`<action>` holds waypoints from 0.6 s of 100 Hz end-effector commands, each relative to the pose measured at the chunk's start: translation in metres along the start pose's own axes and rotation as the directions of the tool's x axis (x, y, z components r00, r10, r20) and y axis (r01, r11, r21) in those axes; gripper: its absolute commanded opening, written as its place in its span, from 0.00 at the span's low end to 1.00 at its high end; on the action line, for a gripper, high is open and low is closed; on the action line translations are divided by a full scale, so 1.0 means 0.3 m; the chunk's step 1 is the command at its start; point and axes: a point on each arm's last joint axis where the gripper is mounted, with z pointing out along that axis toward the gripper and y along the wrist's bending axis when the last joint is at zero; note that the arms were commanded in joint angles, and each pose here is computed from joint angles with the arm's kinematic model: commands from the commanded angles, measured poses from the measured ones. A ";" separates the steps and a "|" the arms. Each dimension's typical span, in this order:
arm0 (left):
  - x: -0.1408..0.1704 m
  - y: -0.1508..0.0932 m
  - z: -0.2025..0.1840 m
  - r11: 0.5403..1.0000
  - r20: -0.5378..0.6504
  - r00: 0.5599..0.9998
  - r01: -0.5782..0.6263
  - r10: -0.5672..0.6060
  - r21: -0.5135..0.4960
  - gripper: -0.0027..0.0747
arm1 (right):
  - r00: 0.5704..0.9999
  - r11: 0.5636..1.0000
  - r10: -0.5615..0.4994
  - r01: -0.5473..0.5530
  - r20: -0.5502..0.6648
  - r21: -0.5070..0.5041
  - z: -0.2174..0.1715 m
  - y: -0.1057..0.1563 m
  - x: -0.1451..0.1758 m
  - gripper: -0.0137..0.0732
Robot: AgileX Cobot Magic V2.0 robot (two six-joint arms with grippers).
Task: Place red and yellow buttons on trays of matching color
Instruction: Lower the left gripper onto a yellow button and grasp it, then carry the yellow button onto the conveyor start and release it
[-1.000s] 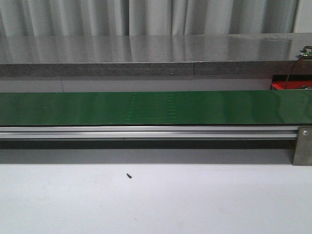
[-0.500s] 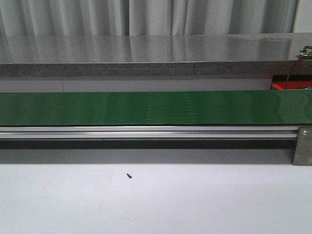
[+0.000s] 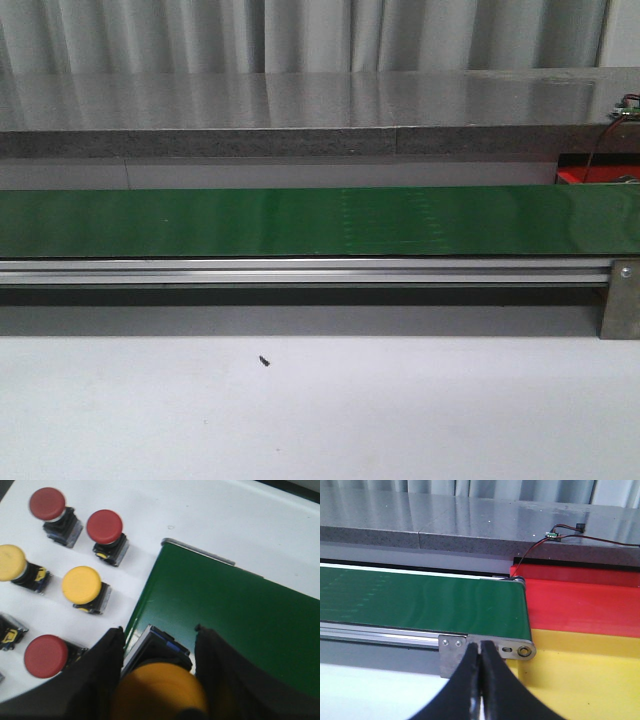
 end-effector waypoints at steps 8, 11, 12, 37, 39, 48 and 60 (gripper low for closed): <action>-0.063 -0.067 -0.011 0.998 0.108 0.994 -0.037 0.032 0.046 0.28 | 0.993 1.000 -0.007 0.007 0.116 0.005 -0.009 -0.001 -0.049 0.08; -0.068 -0.076 -0.005 0.998 0.108 0.994 -0.040 0.034 0.052 0.28 | 0.993 1.000 -0.007 0.007 0.116 0.005 -0.009 -0.001 -0.049 0.08; -0.067 -0.081 0.004 0.998 0.102 0.994 -0.041 0.035 0.055 0.28 | 0.993 1.000 -0.007 0.007 0.116 0.005 -0.009 -0.001 -0.049 0.08; -0.078 -0.141 0.102 0.995 0.003 0.999 -0.041 0.041 0.096 0.28 | 0.993 1.000 -0.007 0.007 0.116 0.005 -0.009 -0.001 -0.049 0.08; -0.078 -0.143 0.109 0.994 -0.004 0.999 -0.037 0.037 0.099 0.28 | 0.993 1.000 -0.007 0.007 0.116 0.005 -0.009 -0.001 -0.049 0.08; -0.073 -0.146 0.126 0.994 -0.022 0.999 -0.021 0.024 0.109 0.28 | 0.993 1.000 -0.007 0.007 0.116 0.005 -0.009 -0.001 -0.049 0.08; -0.066 -0.146 0.139 0.994 -0.043 0.999 -0.019 0.024 0.108 0.28 | 0.993 1.000 -0.007 0.007 0.116 0.005 -0.009 -0.001 -0.049 0.08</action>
